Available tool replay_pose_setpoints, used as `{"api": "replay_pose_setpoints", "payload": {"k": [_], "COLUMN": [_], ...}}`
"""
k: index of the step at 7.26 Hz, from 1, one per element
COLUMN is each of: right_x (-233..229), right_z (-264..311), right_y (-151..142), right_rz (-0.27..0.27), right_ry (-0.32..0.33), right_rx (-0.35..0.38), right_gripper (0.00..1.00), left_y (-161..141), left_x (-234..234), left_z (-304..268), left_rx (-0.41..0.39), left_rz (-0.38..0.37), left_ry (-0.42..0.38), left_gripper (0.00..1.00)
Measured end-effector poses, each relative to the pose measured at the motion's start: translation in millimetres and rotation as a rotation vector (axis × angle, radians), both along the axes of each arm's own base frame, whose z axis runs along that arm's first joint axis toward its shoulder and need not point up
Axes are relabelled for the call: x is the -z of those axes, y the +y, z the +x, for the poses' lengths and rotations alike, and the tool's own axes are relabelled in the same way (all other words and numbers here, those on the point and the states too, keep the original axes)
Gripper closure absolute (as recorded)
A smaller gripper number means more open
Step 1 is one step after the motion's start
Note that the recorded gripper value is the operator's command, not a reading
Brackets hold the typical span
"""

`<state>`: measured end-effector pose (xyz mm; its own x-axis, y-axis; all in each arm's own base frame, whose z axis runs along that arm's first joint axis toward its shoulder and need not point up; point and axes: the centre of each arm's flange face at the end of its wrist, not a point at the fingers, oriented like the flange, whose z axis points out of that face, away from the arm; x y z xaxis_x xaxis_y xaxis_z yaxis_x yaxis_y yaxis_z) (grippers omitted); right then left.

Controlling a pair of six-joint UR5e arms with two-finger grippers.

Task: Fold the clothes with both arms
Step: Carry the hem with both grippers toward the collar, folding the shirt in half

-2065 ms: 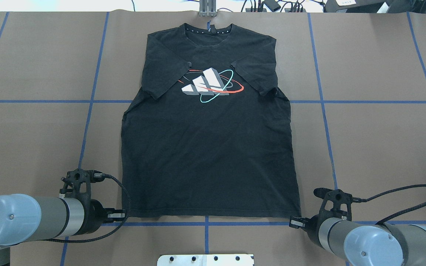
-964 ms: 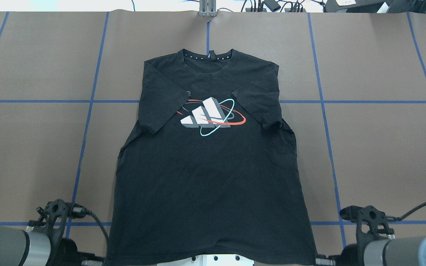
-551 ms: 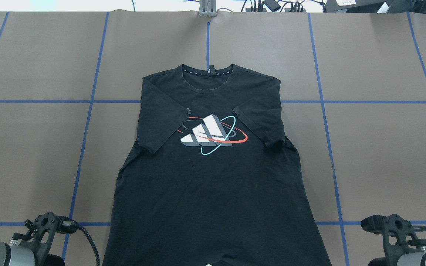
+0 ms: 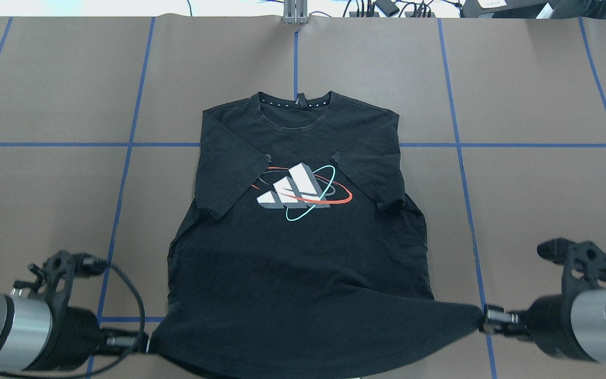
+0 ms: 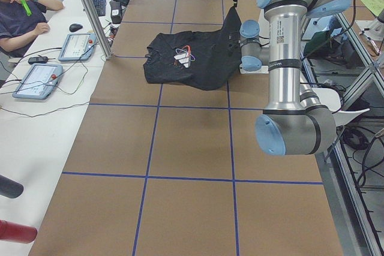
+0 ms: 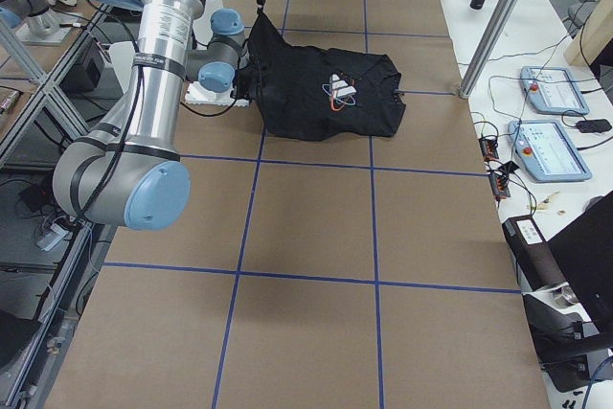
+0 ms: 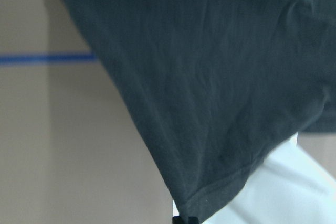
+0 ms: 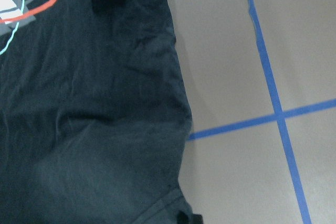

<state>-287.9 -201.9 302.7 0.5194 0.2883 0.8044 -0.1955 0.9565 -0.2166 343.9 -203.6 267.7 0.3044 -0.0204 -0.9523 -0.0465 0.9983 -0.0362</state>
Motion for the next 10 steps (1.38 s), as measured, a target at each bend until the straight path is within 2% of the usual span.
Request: {"api": "replay_pose_setpoints", "payload": {"k": [3,5,7,10], "right_x": [-11,21,44,36], "right_z": [-16,-24,-15,-27], "right_y": [-94,-148,-186,-243], "right_rz": [0.029,0.046,0.063,0.061], "right_ry": [0.021,0.068,0.107,0.156], "right_rx": [-0.126,-0.172,-0.192,-0.199], "right_gripper": [1.00,1.00,1.00,1.00], "left_y": [-94,-144,-184,-229], "left_x": [2,7,28,30], "left_z": [3,-4,-16,-12], "left_rx": [0.208,0.306,0.370,0.405], "left_rz": [0.005,0.008,0.046,0.088], "left_ry": [0.004,0.004,-0.019,-0.083], "left_gripper": [1.00,1.00,1.00,1.00]}}
